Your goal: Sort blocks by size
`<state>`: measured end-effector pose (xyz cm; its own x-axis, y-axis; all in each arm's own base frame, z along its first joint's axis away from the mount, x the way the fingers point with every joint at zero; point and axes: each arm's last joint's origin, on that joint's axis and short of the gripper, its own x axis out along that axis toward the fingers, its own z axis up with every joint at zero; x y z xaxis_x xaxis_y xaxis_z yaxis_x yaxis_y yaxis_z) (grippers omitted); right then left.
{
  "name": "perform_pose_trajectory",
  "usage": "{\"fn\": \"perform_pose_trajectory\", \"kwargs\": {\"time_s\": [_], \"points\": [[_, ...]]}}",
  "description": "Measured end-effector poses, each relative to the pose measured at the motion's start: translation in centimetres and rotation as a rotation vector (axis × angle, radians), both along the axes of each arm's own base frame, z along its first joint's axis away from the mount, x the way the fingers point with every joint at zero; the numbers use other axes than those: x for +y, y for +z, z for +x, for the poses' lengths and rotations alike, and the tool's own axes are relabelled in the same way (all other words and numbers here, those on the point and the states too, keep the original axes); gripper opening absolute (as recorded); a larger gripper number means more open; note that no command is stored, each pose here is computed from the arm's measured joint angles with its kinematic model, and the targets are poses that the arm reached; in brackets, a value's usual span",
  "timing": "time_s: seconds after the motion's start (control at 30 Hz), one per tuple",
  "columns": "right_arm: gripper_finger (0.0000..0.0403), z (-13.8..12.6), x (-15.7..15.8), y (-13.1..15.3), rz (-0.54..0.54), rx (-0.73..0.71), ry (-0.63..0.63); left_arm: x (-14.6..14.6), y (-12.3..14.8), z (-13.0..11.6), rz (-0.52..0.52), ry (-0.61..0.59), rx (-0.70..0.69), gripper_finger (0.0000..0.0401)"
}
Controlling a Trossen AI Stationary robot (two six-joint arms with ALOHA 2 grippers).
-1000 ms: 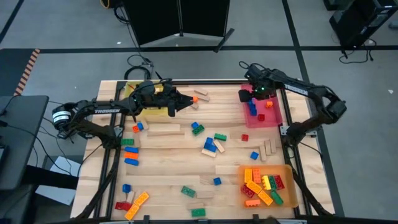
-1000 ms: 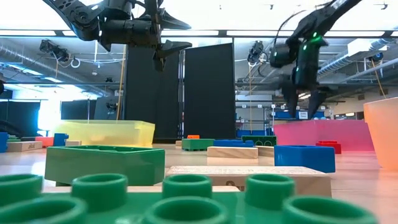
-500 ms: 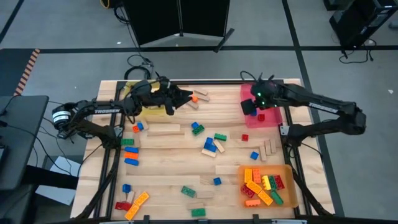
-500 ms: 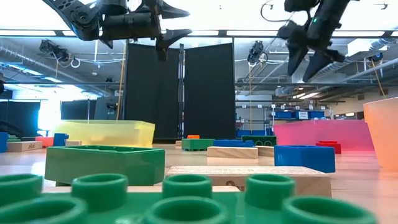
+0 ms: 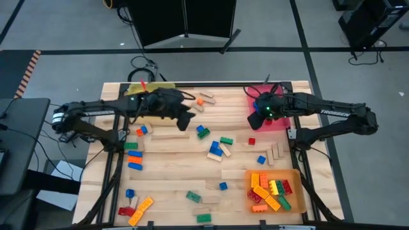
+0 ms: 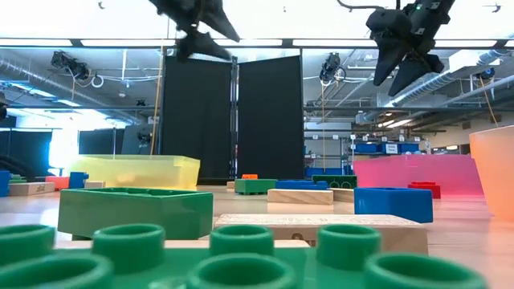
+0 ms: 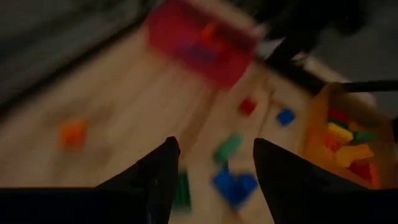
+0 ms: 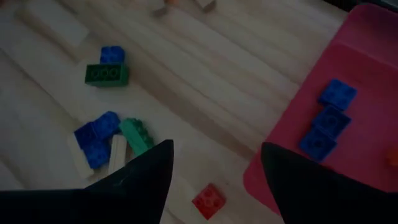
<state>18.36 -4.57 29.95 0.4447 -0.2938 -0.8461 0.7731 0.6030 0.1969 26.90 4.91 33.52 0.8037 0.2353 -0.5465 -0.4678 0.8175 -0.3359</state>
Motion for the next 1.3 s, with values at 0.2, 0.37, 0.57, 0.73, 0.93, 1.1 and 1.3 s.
{"fn": "perform_pose_trajectory", "kwargs": {"time_s": [0.2, 0.37, 0.57, 0.73, 0.93, 1.1, 1.3], "points": [[0.0254, 0.0, -0.1, 0.0, -0.052, 0.023, 0.028, -3.0, 0.8, -3.2, -0.215, 0.092, 0.251, 0.0213], [0.0252, 0.0, -0.1, 0.0, -0.070, 0.033, 0.046, -6.6, 0.9, -6.7, -0.345, 0.196, 0.342, 0.0213], [0.0252, 0.1, 0.0, 0.0, -0.080, 0.032, 0.066, -10.6, 0.0, -9.7, -0.438, 0.318, 0.512, 0.0213], [0.0250, 0.2, 0.0, 0.1, -0.090, 0.024, 0.078, -13.9, -1.3, -9.5, -0.507, 0.308, 0.652, 0.0213], [0.0250, 0.2, -0.1, 0.1, -0.099, 0.022, 0.092, -17.7, -4.4, -7.9, -0.483, 0.257, 0.879, 0.0214], [0.0247, 0.2, -0.1, 0.2, -0.100, 0.020, 0.093, -20.4, -7.3, -6.0, -0.513, 0.203, 0.994, 0.0214], [0.0248, 0.3, 0.0, 0.1, -0.083, 0.015, 0.104, -23.3, -11.0, -3.2, -0.580, 0.045, 1.057, 0.0214]]}}
